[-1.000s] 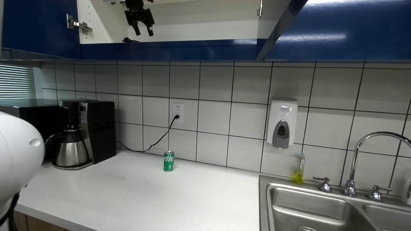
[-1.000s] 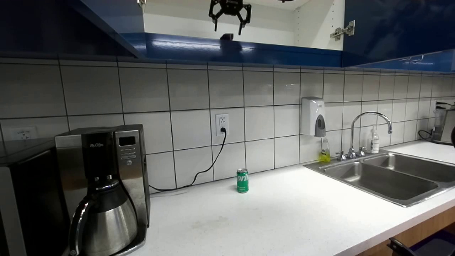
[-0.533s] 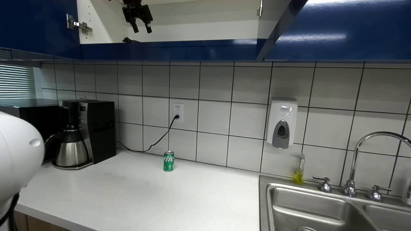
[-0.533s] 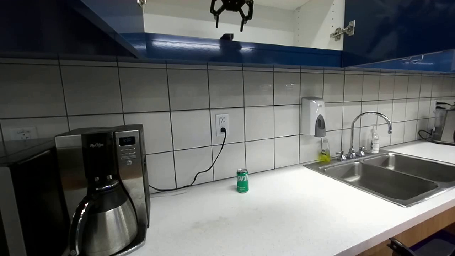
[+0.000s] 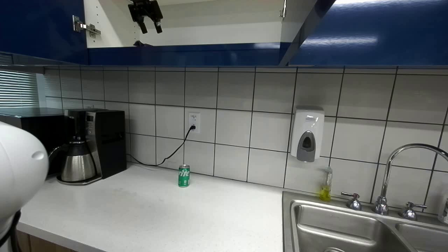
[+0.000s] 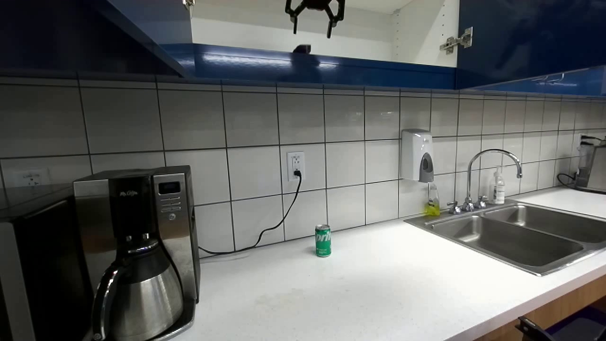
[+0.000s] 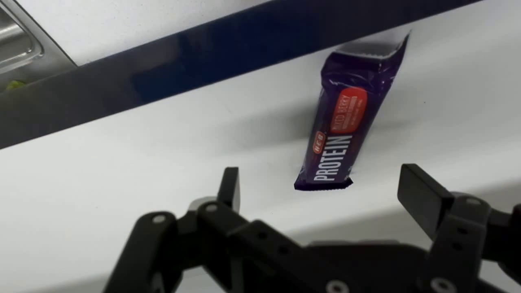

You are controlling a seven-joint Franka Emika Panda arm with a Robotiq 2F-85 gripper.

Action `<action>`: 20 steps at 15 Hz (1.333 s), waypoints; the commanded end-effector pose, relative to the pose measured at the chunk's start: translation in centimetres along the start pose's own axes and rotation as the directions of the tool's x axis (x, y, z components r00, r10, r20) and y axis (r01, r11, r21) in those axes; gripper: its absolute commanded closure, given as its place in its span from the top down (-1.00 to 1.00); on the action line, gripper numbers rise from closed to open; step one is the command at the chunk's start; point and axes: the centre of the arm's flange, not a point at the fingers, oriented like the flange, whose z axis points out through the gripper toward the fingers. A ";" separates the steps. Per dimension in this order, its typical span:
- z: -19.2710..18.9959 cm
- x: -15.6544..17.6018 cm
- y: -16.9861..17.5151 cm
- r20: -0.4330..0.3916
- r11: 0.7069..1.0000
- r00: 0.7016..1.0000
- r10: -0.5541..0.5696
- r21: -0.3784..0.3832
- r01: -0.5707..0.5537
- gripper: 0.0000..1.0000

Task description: Move the chocolate bar to the open cupboard

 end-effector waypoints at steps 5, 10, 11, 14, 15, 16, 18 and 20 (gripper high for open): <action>-3.0 -5.4 3.4 0.021 1.000 0.999 0.025 0.008 -0.026 1.00; -4.7 -9.4 5.7 0.043 1.000 0.999 0.030 -0.004 -0.030 1.00; -5.1 -10.3 6.2 0.045 1.000 0.999 0.029 -0.001 -0.029 1.00; -5.8 -13.5 7.6 0.064 1.000 0.998 0.022 -0.003 -0.022 1.00; -5.8 -14.6 8.0 0.074 1.000 0.997 0.016 -0.006 -0.016 1.00; -5.8 -15.6 8.3 0.092 1.000 0.996 0.008 -0.009 -0.007 1.00; -5.5 -17.6 9.1 0.122 1.000 0.992 -0.006 -0.011 0.007 1.00; -4.7 -19.3 9.8 0.157 0.999 0.987 -0.042 -0.016 0.045 1.00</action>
